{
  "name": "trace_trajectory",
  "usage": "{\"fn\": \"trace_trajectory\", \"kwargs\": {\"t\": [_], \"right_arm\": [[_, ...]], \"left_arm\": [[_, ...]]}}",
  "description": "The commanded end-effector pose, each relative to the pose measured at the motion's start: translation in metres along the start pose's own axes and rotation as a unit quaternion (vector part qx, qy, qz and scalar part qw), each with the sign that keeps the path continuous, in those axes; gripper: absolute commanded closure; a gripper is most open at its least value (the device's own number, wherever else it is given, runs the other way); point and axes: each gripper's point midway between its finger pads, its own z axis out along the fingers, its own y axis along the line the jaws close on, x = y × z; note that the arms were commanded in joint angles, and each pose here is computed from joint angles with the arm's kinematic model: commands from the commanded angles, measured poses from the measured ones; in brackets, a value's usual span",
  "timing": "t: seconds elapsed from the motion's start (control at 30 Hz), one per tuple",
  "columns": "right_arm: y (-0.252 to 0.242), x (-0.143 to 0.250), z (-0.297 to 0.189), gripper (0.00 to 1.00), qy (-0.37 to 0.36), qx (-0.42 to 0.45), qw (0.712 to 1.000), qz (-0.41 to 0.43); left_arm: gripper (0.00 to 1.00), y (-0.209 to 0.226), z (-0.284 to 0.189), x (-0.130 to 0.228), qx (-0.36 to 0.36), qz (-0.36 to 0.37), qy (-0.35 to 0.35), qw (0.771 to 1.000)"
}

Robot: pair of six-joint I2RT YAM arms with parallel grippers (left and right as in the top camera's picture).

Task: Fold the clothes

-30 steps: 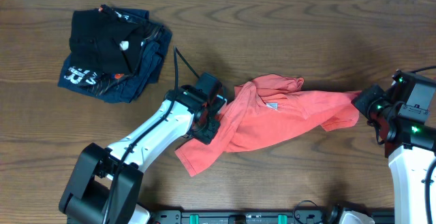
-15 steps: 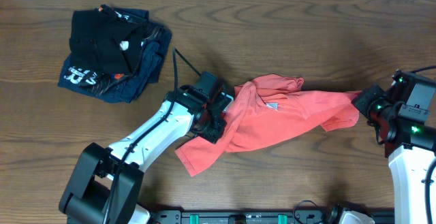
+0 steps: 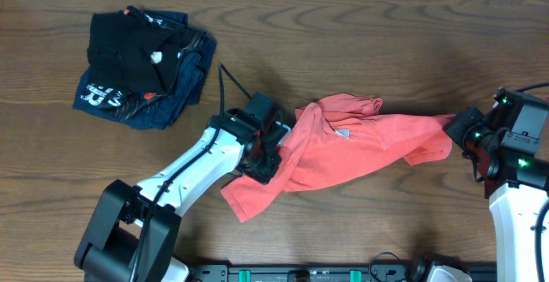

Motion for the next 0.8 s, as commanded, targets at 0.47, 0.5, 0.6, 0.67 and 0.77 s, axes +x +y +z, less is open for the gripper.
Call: {"fn": "trace_trajectory", "kwargs": {"t": [0.47,0.5,0.6,0.67,0.77], "right_arm": [[-0.001,-0.005,-0.002,0.99,-0.009,0.004,1.000,-0.007],[-0.001,-0.005,-0.002,0.99,-0.009,0.004,1.000,-0.007],[-0.001,-0.005,-0.002,0.99,-0.009,0.003,1.000,-0.007],[-0.001,-0.005,-0.002,0.99,-0.009,0.003,1.000,-0.007],[-0.001,-0.005,-0.002,0.99,-0.009,0.003,1.000,-0.007]], "left_arm": [[0.56,-0.009,-0.002,-0.014,0.018,0.008,-0.028,0.999],[0.56,-0.009,-0.002,-0.016,0.018,0.010,-0.033,0.999],[0.60,-0.011,-0.002,-0.019,0.018,0.018,-0.038,0.999],[0.68,-0.012,-0.002,-0.018,0.021,0.018,-0.036,0.999],[0.81,-0.018,-0.002,-0.017,0.039,0.018,-0.034,0.998]]}}
